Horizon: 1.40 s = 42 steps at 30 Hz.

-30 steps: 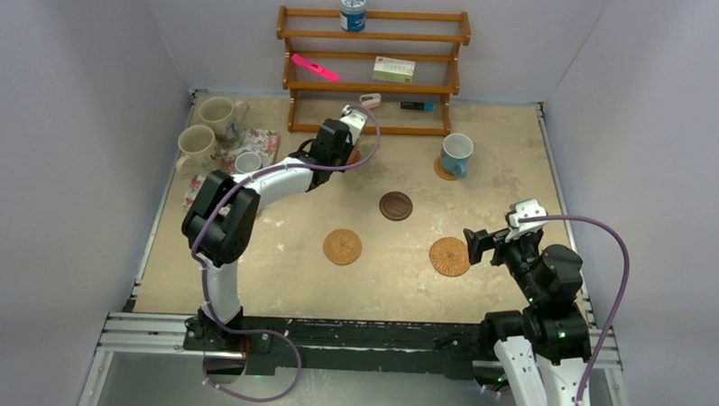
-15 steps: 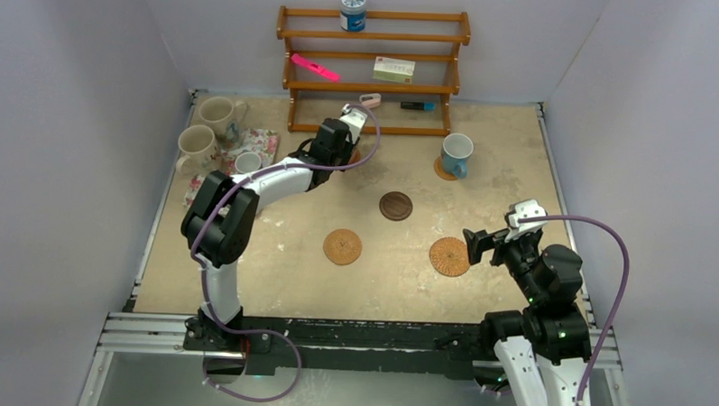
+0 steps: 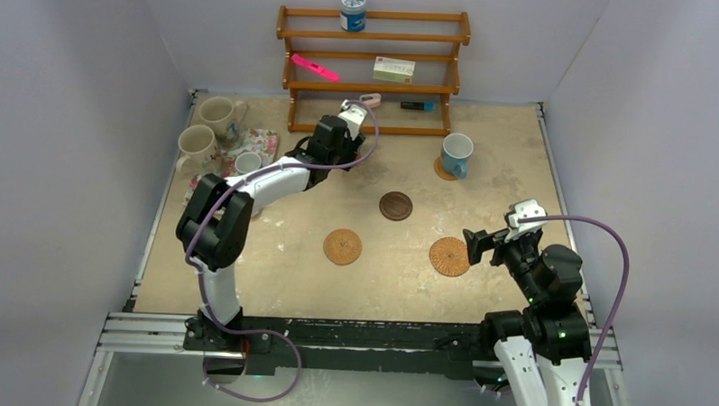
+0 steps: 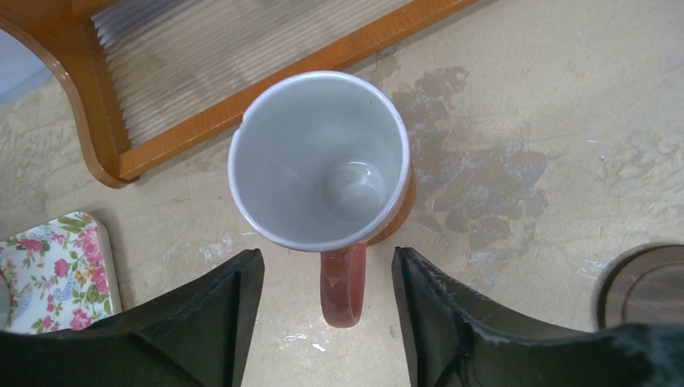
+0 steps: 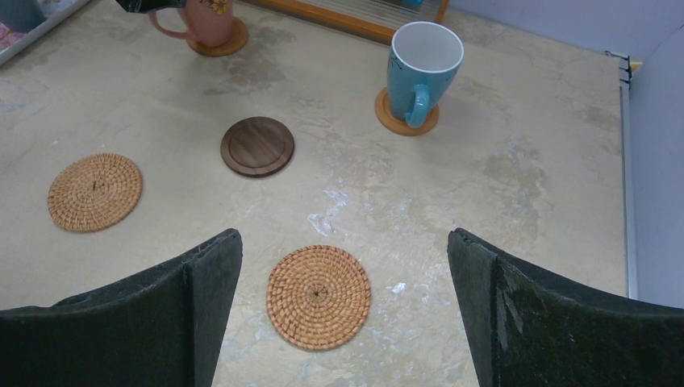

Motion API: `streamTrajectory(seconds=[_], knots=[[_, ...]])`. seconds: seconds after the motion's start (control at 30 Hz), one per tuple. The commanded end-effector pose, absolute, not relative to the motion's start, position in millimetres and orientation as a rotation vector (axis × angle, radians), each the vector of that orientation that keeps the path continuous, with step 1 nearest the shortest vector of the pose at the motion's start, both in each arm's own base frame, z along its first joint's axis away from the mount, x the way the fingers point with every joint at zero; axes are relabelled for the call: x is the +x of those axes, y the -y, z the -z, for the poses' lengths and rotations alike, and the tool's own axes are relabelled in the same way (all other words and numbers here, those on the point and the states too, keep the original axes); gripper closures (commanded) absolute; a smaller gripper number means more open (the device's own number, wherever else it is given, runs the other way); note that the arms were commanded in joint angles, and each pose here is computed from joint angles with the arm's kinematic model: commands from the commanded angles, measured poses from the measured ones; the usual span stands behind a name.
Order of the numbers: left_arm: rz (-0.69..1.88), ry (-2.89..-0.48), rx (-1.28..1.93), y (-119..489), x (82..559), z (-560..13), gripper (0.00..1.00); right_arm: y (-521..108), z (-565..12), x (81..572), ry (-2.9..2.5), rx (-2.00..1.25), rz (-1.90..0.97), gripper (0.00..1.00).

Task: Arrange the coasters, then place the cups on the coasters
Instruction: Place the cup on the coaster.

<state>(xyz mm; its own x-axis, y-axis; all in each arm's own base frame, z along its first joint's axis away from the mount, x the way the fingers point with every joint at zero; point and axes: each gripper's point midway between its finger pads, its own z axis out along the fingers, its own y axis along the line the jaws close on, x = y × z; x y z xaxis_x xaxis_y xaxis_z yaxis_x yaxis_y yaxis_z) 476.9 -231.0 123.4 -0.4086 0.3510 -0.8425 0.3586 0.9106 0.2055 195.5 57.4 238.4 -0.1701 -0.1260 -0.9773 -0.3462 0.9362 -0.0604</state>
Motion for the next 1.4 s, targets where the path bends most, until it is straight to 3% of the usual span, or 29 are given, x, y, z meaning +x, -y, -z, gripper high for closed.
streamTrajectory(seconds=[0.0, 0.5, 0.97, 1.17, 1.23, 1.37], knots=[[0.038, -1.924, 0.498, 232.7, 474.7, -172.1, 0.35, -61.7, -245.4, 195.0, -1.708, -0.385, -0.214, 0.01], [-0.001, -1.836, 0.435, 185.5, 450.9, -220.2, 0.10, -62.1, -245.3, 194.5, -1.707, -0.387, -0.216, 0.01], [-0.127, -1.798, 0.286, 70.0, 421.3, -244.0, 0.06, -62.5, -245.1, 194.5, -1.708, -0.390, -0.217, 0.01], [-0.203, -1.757, 0.168, 15.7, 395.7, -244.1, 0.12, -63.5, -245.9, 193.2, -1.701, -0.397, -0.221, 0.01], [-0.236, -1.767, 0.133, 1.8, 389.8, -239.8, 0.00, -63.8, -245.8, 193.1, -1.701, -0.399, -0.223, 0.01], [-0.264, -1.789, 0.097, -14.2, 382.2, -228.7, 0.00, -64.4, -245.7, 192.7, -1.701, -0.404, -0.225, 0.01]])
